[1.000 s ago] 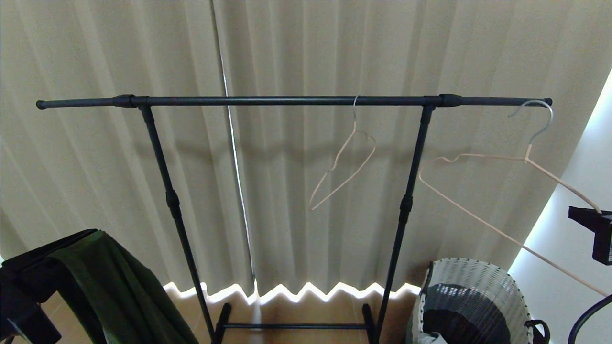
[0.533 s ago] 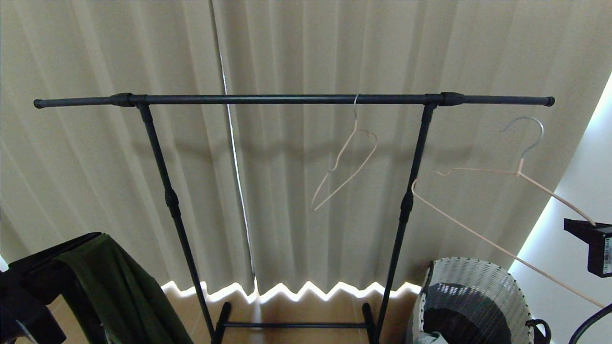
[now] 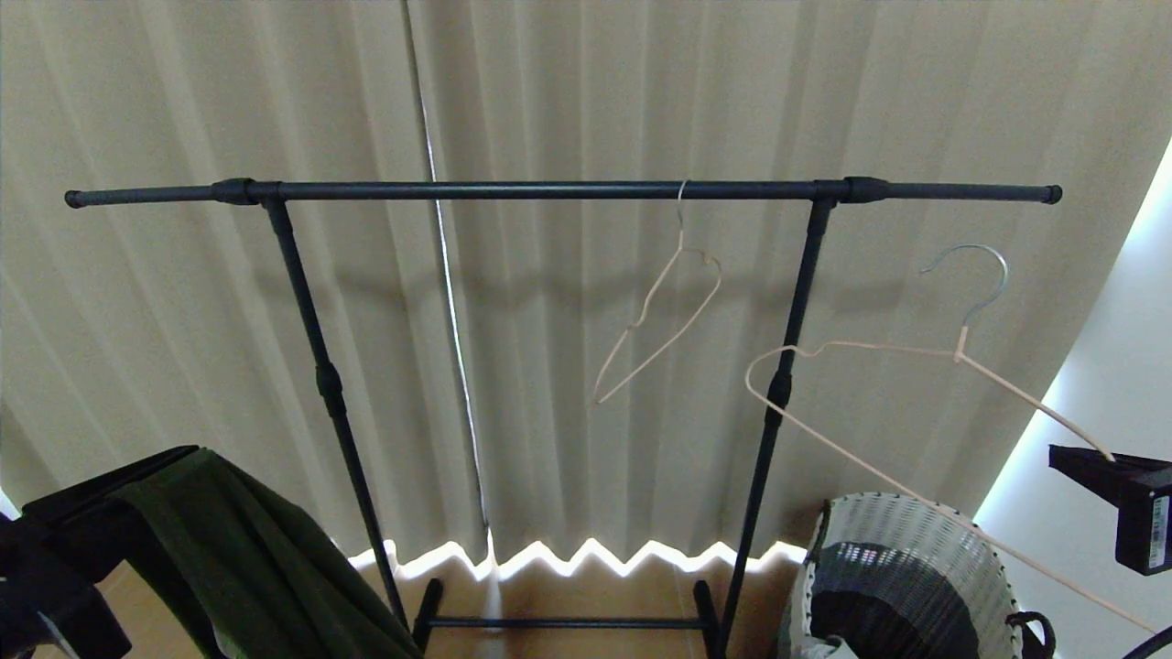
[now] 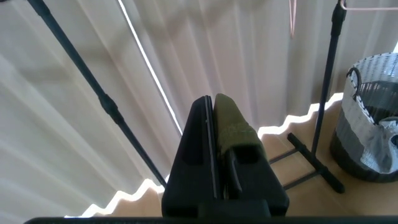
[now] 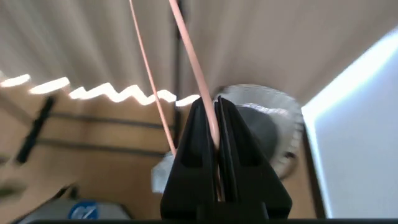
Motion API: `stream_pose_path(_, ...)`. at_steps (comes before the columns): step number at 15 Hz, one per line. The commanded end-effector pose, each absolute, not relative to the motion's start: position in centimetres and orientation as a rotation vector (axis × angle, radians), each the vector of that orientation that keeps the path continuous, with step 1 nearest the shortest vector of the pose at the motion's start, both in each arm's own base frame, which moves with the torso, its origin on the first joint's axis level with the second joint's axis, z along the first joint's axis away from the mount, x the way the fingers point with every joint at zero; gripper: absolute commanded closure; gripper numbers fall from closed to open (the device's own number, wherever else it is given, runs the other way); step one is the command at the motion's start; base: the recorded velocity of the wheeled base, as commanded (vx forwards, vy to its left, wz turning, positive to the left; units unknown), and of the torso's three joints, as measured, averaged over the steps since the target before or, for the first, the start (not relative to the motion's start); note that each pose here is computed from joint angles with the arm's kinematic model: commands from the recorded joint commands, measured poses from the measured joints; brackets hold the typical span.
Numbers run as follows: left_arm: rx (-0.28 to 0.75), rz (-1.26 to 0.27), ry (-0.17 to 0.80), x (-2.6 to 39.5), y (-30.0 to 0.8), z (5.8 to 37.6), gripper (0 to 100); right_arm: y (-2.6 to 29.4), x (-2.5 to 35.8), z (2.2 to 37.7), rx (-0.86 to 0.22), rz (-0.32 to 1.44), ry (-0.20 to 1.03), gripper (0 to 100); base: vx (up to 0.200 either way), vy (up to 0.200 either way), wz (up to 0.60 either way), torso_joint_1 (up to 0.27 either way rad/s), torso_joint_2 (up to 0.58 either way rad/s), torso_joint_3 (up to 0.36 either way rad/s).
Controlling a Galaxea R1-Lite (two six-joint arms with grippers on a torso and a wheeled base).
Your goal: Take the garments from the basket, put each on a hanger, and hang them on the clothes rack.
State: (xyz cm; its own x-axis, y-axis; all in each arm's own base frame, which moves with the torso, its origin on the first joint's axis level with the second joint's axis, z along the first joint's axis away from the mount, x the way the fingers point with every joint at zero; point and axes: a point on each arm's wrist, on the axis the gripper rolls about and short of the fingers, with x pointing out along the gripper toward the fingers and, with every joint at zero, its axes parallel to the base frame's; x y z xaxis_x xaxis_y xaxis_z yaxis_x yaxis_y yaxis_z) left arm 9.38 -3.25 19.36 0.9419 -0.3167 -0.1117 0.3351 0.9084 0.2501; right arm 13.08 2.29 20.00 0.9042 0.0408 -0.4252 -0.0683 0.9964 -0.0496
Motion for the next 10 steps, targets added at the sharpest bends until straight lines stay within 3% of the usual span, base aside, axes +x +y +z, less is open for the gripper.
stream_pose_path(1, 0.270, -0.335, 0.080, 9.5, -3.3, 19.2, 100, 3.2, 12.8, 20.3, -0.052, 0.130, 0.424, 100, 0.000, 0.000, 0.00, 0.000, 0.00, 0.000)
stream_pose_path(5, 0.345, -0.262, 0.096, 10.3, -2.7, 19.2, 100, 4.8, 12.2, 19.8, 0.032, 0.271, 0.454, 100, 0.000, 0.000, 0.00, 0.000, 0.00, 0.000)
stream_pose_path(10, 0.337, -0.233, 0.121, 10.4, -2.3, 18.8, 100, 4.9, 12.0, 19.7, 0.044, 0.335, 0.464, 100, 0.000, 0.000, 0.00, 0.000, 0.00, 0.000)
